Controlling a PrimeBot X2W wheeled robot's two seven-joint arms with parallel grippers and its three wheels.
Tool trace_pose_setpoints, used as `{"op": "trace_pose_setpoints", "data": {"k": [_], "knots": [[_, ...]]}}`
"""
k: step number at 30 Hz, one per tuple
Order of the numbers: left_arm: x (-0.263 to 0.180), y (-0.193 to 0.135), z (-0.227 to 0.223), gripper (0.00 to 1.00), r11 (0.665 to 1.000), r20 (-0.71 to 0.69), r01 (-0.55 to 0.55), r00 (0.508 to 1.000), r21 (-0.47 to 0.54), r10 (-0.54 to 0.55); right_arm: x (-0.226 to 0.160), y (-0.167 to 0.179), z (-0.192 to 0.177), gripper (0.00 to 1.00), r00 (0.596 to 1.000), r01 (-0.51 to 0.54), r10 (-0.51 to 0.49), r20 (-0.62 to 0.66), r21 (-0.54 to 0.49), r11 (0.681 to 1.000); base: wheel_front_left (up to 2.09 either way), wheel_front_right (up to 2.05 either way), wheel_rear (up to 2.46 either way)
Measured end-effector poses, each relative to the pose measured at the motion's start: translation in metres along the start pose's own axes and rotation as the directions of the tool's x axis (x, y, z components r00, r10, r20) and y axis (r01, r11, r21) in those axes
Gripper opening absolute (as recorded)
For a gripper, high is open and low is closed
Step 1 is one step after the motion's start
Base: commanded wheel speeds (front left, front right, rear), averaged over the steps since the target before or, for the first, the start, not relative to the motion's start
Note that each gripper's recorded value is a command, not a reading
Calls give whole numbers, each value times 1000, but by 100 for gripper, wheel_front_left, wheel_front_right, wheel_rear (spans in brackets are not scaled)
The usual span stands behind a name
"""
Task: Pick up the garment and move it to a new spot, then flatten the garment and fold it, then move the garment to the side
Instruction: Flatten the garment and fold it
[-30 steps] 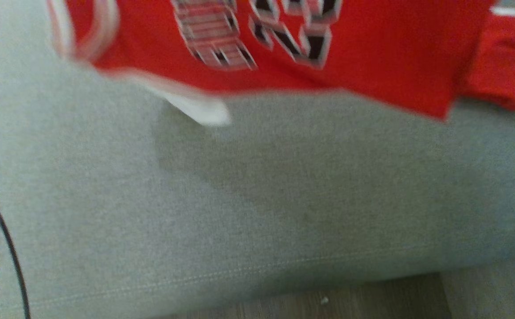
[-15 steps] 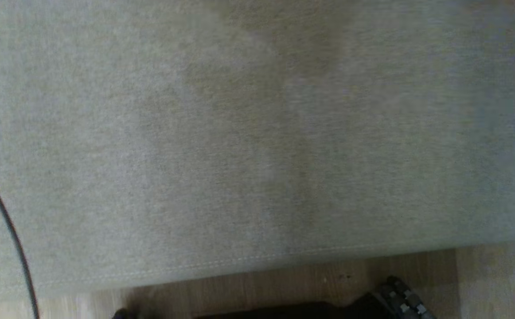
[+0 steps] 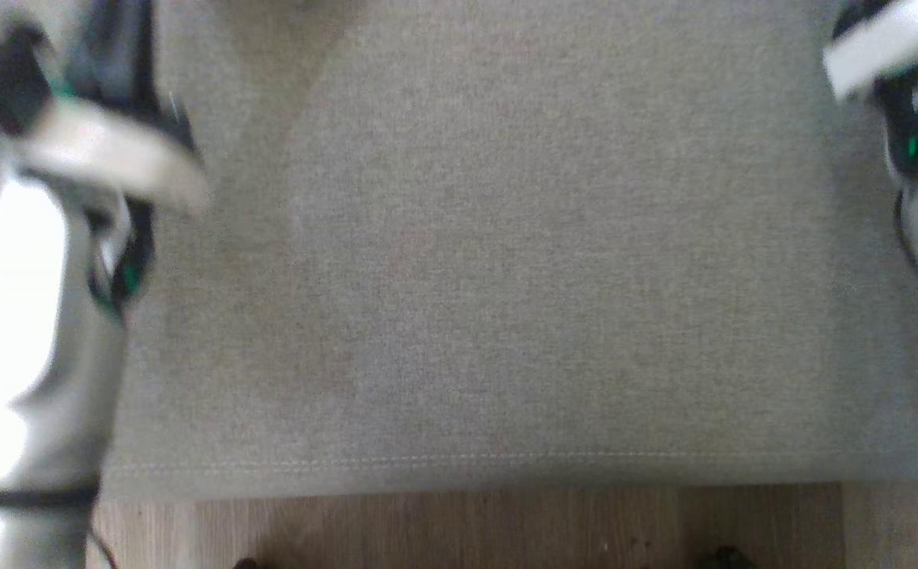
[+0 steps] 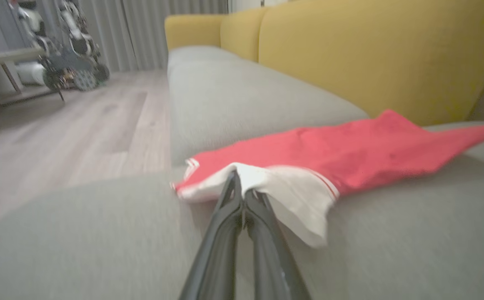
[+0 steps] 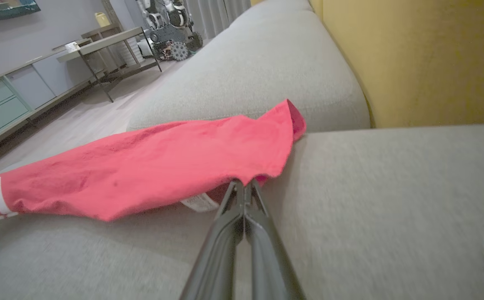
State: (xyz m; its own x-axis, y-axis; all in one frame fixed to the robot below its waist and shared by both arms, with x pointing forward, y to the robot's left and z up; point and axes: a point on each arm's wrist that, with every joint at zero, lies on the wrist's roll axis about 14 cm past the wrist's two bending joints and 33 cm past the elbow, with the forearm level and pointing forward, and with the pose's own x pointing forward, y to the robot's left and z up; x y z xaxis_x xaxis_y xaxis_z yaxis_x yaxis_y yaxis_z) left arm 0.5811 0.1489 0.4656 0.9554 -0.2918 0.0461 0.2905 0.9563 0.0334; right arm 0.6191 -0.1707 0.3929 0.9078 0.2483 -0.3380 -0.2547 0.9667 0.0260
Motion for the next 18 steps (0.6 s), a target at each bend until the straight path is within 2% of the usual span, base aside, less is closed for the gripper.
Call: {"op": "trace_pose_setpoints", "data": {"k": [5, 14, 18], "knots": [[-72, -19, -35, 0, 993, -165, -11, 986, -115, -9, -52, -5, -26, 0, 996, 7, 1, -91, 94, 996, 0, 0, 0], [-148, -46, -23, 0, 970, -271, -50, 962, -238, -17, -148, -2, -65, 0, 983, 45, -8, -182, 202, 978, 0, 0, 0], [-179, -58, -20, 0, 959, -347, -65, 937, -275, -36, -183, -8, -69, 0, 979, 84, -42, -198, 208, 974, 0, 0, 0]]}}
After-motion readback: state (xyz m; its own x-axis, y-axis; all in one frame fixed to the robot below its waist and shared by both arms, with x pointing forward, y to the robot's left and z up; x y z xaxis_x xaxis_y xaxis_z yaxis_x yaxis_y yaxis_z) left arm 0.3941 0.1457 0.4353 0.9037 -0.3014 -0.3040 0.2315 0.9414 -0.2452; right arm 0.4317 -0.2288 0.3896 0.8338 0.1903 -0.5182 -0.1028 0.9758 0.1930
